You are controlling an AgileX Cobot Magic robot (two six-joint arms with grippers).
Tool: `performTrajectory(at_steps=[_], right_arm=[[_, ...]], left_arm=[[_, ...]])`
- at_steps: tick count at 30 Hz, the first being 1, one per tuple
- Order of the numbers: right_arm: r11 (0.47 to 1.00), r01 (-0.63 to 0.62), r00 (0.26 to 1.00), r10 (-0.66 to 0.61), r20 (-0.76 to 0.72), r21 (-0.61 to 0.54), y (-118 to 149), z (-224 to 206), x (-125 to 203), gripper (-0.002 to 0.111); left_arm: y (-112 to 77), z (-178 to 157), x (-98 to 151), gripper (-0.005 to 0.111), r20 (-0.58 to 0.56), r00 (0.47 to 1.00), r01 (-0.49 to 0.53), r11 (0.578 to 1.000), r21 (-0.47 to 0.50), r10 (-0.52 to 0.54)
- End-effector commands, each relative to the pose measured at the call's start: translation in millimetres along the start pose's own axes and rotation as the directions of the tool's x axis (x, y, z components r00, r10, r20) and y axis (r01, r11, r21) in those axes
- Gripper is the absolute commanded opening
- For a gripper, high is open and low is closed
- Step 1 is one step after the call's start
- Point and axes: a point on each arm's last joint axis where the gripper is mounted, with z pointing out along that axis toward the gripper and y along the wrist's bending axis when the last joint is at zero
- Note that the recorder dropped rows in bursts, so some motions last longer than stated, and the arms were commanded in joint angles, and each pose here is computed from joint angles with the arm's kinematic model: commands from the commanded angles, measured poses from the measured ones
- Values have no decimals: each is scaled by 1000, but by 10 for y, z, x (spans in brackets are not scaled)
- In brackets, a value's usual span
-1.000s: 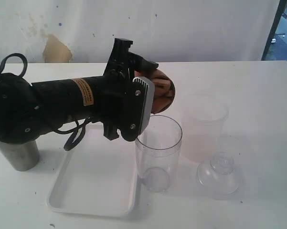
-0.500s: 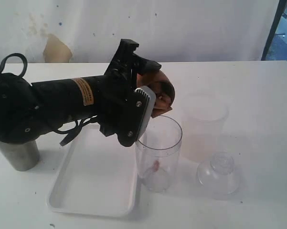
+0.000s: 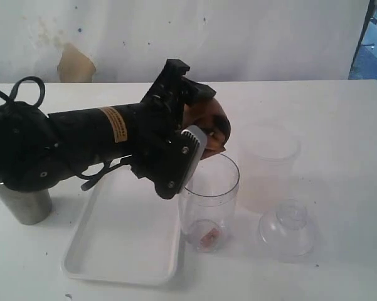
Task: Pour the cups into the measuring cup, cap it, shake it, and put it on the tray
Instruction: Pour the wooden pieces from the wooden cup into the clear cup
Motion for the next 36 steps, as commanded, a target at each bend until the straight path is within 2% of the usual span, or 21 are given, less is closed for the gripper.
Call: performTrajectory(at_steps=[1,7,20,24,36], right_arm=[[1000,-2,1000,2,14,-8,4,-1,-5,0],[1000,-2,1000,2,14,-8,4,-1,-5,0],[1000,-2,1000,2,14,-8,4,-1,-5,0],[1000,-2,1000,2,14,-8,4,-1,-5,0],[1000,-2,1000,2,14,-8,4,-1,-5,0]], left_arm=[[99,-16,-3,0,-8,1000,-25,996,-85,24],[97,-17,37,0,-54,998,-39,996,-80,35],[85,-16,36,0,-52,998,-41,997,-67,37],[85,-16,36,0,-58,992,-120,991,-62,117],[87,-16,36,0,-60,987,-153,986,-62,149]])
